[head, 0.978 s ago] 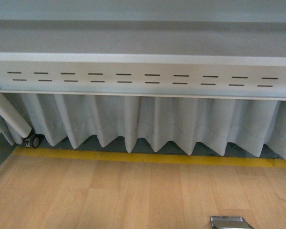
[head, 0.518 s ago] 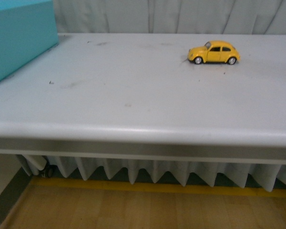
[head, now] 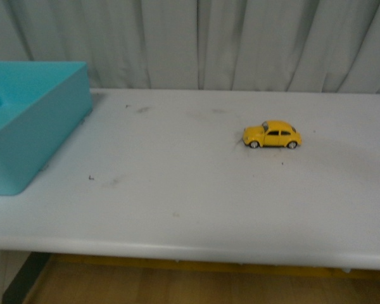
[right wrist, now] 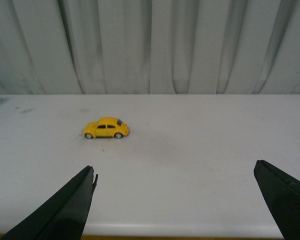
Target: Wind up and store yellow beetle toy
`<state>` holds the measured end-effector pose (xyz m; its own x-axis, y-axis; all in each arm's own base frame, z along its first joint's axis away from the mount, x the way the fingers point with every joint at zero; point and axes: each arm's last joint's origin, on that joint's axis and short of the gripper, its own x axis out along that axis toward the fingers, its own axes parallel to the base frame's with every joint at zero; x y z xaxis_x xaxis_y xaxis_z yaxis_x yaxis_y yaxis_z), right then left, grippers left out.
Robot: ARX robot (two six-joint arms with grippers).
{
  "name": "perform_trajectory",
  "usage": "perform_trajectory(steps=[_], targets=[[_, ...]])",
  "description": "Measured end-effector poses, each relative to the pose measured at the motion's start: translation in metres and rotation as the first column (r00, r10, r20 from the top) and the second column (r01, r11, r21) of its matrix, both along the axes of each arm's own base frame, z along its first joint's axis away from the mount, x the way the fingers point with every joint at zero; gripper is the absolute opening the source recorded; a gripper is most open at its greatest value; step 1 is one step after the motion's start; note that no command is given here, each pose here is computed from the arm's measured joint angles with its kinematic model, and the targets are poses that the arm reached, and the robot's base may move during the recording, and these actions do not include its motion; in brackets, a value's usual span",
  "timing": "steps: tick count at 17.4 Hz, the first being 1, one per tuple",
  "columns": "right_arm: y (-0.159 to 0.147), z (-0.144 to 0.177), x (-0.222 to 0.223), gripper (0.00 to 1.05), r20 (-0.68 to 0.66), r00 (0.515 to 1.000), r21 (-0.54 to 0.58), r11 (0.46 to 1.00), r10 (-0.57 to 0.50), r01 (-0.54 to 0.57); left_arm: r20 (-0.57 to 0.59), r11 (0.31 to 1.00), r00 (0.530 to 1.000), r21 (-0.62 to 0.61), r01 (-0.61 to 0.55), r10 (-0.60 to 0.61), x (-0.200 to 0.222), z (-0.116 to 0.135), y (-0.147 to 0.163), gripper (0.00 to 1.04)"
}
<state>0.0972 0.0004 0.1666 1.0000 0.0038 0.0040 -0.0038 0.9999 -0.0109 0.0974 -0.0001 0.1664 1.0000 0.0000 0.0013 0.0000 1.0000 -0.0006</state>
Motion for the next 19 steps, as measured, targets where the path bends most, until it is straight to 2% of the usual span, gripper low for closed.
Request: perform_trajectory(steps=[19], targets=[[0.0000, -0.0001, 0.0000, 0.98, -0.002, 1.000, 0.001, 1.000, 0.000, 0.000, 0.000, 1.000, 1.000, 0.001, 0.000, 0.000, 0.0000, 0.0000, 0.0000, 0.98]])
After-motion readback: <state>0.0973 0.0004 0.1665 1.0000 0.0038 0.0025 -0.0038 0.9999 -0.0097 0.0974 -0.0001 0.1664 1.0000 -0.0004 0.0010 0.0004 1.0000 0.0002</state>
